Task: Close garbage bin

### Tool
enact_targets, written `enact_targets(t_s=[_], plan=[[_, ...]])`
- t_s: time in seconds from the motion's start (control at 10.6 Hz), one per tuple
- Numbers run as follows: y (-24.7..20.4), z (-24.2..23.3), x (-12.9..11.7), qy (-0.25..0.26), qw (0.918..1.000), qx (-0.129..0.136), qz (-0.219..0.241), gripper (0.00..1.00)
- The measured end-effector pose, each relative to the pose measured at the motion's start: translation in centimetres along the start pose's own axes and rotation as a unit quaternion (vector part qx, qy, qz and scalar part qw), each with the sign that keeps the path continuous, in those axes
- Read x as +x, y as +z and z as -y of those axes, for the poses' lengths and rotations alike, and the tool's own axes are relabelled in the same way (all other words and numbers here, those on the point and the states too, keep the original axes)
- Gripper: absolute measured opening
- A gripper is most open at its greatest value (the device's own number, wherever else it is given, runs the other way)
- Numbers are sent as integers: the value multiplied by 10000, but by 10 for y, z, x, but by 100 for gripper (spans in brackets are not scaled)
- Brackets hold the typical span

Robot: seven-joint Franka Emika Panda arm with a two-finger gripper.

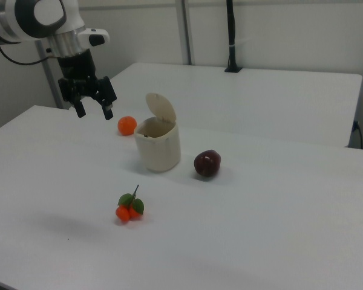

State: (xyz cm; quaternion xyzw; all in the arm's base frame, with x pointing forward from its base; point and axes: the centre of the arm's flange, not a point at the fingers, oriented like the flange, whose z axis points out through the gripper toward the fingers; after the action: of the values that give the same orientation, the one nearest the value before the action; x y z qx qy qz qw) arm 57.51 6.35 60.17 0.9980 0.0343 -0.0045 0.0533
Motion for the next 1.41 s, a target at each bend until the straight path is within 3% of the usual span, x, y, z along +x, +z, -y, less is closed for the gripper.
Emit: enact_targets(t_s=[1.41], plan=[[1, 0, 0, 1, 10000, -1, 7, 97]])
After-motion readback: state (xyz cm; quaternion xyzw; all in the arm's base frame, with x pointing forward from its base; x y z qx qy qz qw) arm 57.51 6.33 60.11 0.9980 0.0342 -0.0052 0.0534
